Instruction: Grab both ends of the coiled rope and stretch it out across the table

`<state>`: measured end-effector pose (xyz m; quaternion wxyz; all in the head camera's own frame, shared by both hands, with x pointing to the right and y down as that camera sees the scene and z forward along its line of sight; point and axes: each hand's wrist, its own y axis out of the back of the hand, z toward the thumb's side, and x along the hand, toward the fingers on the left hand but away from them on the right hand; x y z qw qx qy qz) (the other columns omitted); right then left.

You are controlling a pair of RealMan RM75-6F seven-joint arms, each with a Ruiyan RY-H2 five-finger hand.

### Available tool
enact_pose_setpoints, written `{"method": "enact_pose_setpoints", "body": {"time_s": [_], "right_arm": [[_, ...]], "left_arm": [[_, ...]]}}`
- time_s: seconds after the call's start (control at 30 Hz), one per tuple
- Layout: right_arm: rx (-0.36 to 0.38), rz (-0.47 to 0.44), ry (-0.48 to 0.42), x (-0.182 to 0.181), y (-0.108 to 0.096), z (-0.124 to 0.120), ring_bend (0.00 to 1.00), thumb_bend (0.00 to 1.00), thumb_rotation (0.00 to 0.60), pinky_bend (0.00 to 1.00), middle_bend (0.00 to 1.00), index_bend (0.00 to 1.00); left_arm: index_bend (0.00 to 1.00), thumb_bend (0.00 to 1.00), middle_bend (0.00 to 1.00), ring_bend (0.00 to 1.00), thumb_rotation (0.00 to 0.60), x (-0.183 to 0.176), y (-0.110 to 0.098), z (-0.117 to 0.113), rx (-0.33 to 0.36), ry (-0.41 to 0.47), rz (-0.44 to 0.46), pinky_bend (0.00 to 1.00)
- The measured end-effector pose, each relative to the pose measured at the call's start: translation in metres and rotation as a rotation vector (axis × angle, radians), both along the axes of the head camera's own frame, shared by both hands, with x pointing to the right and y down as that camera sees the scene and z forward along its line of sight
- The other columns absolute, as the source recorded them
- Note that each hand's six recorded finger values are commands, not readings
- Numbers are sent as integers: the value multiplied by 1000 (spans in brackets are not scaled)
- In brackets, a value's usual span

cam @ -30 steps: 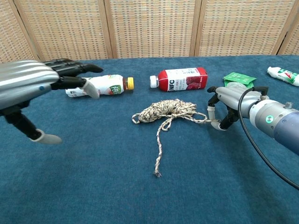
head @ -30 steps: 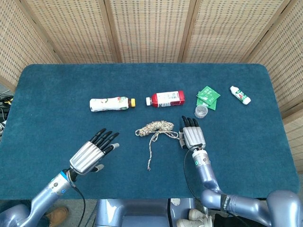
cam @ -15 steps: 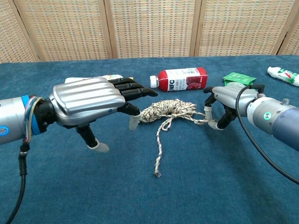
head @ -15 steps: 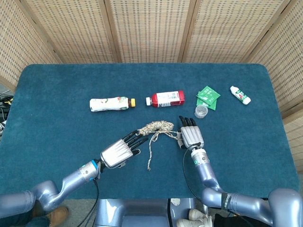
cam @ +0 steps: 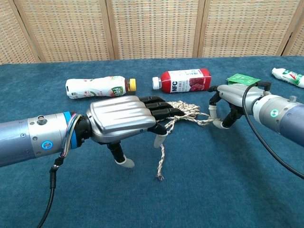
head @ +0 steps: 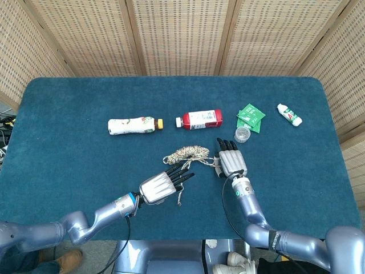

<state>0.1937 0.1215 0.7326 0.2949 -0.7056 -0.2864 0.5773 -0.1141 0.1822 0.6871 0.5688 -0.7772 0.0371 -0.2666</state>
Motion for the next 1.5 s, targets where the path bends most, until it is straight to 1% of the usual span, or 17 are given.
{"method": "enact_pose_setpoints", "body": {"time_s": [0.3, 0.5, 0.57, 0.9, 1.07, 1.33, 1.5], "right_arm": [[-26, 5, -4, 5, -1, 8, 0, 554, 600, 0, 0, 631], [-40, 16, -14, 6, 0, 13, 0, 554, 600, 0, 0, 631], [-40, 19, -18, 6, 0, 13, 0, 555, 600, 0, 0, 632], [-36, 31, -20, 12, -1, 13, 0, 554, 600, 0, 0, 633], [-41, 34, -21, 14, 0, 14, 0, 556, 600, 0, 0, 633], [-46, 41, -26, 17, 1, 17, 0, 556, 600, 0, 0, 633], [-48, 47, -26, 19, 1, 18, 0, 555, 600, 0, 0, 633]], "left_arm": [[460, 125, 0, 0, 600, 24, 9, 20, -8, -21, 48, 0], [478, 159, 0, 0, 600, 31, 10, 21, -11, -26, 66, 0], [479, 185, 0, 0, 600, 33, 11, 22, -12, -26, 70, 0], [482, 242, 0, 0, 600, 40, 17, 26, -23, -36, 73, 0], [496, 265, 0, 0, 600, 43, 18, 28, -22, -43, 75, 0], [512, 271, 0, 0, 600, 46, 18, 32, -26, -52, 74, 0], [530, 306, 0, 0, 600, 48, 21, 34, -30, -56, 78, 0]]}}
